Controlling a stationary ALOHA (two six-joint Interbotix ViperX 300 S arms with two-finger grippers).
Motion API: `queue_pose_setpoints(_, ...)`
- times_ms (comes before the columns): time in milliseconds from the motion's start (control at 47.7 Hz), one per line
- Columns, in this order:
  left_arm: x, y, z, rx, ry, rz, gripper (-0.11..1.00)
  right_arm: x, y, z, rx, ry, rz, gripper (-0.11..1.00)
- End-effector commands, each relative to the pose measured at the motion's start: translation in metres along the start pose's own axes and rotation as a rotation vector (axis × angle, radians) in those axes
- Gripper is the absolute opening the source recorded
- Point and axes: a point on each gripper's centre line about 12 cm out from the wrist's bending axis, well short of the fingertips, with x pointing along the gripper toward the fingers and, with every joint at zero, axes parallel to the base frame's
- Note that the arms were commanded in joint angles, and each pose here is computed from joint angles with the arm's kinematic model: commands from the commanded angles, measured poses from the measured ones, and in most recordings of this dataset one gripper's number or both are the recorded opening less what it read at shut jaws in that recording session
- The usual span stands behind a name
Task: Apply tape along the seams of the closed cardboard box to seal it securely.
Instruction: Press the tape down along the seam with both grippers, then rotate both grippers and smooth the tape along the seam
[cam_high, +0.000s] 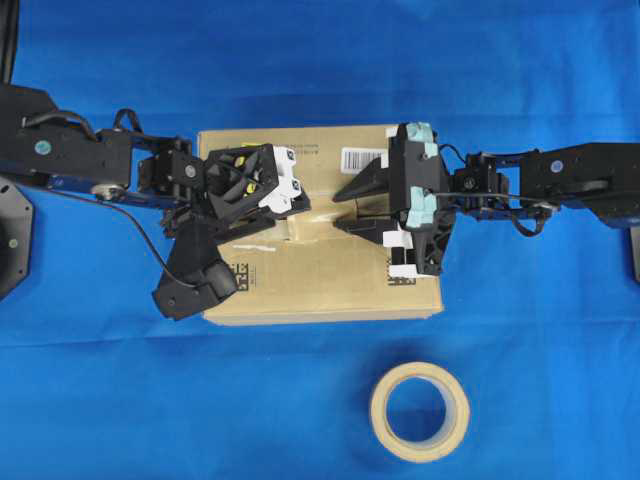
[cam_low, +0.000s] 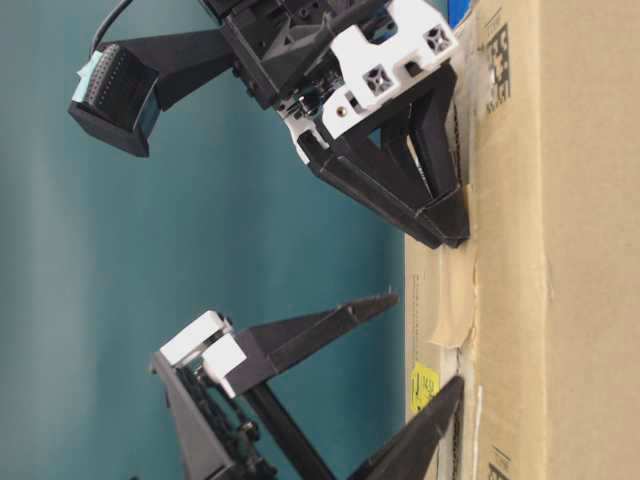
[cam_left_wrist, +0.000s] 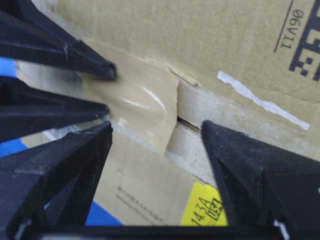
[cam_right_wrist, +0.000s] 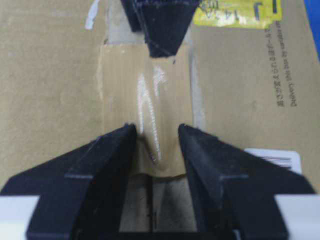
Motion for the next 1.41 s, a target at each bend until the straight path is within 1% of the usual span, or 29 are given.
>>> queue_pose_setpoints(0, -0.016, 0.016, 0.002, -0.021, -0.017, 0.108, 0.72, -0.002, 0.001, -0.008, -0.002, 0.035, 0.002, 0.5)
queue_pose_setpoints(105, -0.027, 0.019, 0.002, -0.064, -0.035, 0.201, 0.72, -0.007, 0.001, -0.008, 0.0, 0.029, 0.003, 0.51)
queue_pose_setpoints(126, -0.03, 0.019, 0.002, -0.081, -0.042, 0.231, 0.72, -0.008, 0.001, -0.007, 0.0, 0.023, 0.003, 0.5)
queue_pose_setpoints(252, -0.044, 0.019, 0.002, -0.164, -0.078, 0.346, 0.72, -0.023, 0.004, 0.0, -0.003, -0.021, 0.011, 0.51)
queue_pose_setpoints(294, -0.048, 0.02, 0.002, -0.195, -0.093, 0.387, 0.72, -0.028, 0.005, 0.005, -0.007, -0.044, 0.014, 0.51)
queue_pose_setpoints(336, -0.054, 0.02, 0.002, -0.248, -0.118, 0.435, 0.72, -0.034, 0.006, 0.01, -0.01, -0.074, 0.017, 0.51)
queue_pose_setpoints(399, -0.06, 0.022, 0.003, -0.314, -0.153, 0.494, 0.72, -0.044, 0.005, 0.02, -0.014, -0.128, 0.018, 0.51)
queue_pose_setpoints(483, -0.068, 0.025, 0.004, -0.425, -0.212, 0.558, 0.72, -0.057, 0.007, 0.033, -0.018, -0.215, 0.023, 0.51)
queue_pose_setpoints(546, -0.072, 0.028, 0.005, -0.52, -0.261, 0.59, 0.71, -0.068, 0.007, 0.044, -0.022, -0.301, 0.026, 0.51)
queue_pose_setpoints(567, -0.073, 0.029, 0.005, -0.576, -0.287, 0.601, 0.71, -0.071, 0.007, 0.046, -0.021, -0.324, 0.026, 0.5)
queue_pose_setpoints(671, -0.075, 0.032, 0.006, -0.78, -0.369, 0.6, 0.66, -0.081, 0.004, 0.055, -0.017, -0.427, 0.021, 0.48)
queue_pose_setpoints(755, -0.073, 0.033, 0.005, -0.947, -0.426, 0.576, 0.56, -0.082, 0.0, 0.058, -0.012, -0.457, 0.01, 0.45)
queue_pose_setpoints(776, -0.072, 0.033, 0.005, -1.008, -0.445, 0.566, 0.52, -0.081, 0.0, 0.058, -0.011, -0.457, 0.008, 0.43)
queue_pose_setpoints(797, -0.072, 0.033, 0.004, -1.049, -0.456, 0.557, 0.48, -0.08, -0.002, 0.058, -0.009, -0.454, 0.005, 0.4)
queue_pose_setpoints(818, -0.071, 0.032, 0.004, -1.084, -0.465, 0.549, 0.41, -0.078, -0.002, 0.058, -0.008, -0.451, 0.003, 0.36)
queue_pose_setpoints(839, -0.07, 0.032, 0.003, -1.107, -0.47, 0.544, 0.35, -0.076, -0.004, 0.058, -0.006, -0.448, -0.001, 0.3)
queue_pose_setpoints(902, -0.064, 0.027, 0.003, -1.155, -0.473, 0.518, 0.18, -0.07, -0.006, 0.057, -0.003, -0.438, -0.006, 0.11)
queue_pose_setpoints(944, -0.06, 0.025, 0.003, -1.182, -0.473, 0.502, 0.08, -0.065, -0.007, 0.056, -0.002, -0.429, -0.01, 0.03)
queue_pose_setpoints(1007, -0.054, 0.023, 0.003, -1.218, -0.474, 0.487, -0.01, -0.058, -0.007, 0.057, -0.003, -0.42, -0.011, 0.01)
queue_pose_setpoints(1112, -0.042, 0.02, 0.003, -1.249, -0.467, 0.463, 0.0, -0.046, -0.008, 0.058, -0.003, -0.4, -0.012, 0.01)
queue_pose_setpoints(1196, -0.03, 0.018, 0.004, -1.257, -0.455, 0.446, 0.0, -0.036, -0.008, 0.058, -0.004, -0.386, -0.015, 0.01)
queue_pose_setpoints(1301, -0.017, 0.014, 0.005, -1.278, -0.446, 0.425, 0.0, -0.023, -0.007, 0.056, 0.006, -0.356, -0.012, 0.01)
queue_pose_setpoints(1385, -0.004, 0.007, 0.003, -1.315, -0.421, 0.392, 0.0, -0.013, -0.005, 0.05, 0.004, -0.324, -0.006, 0.01)
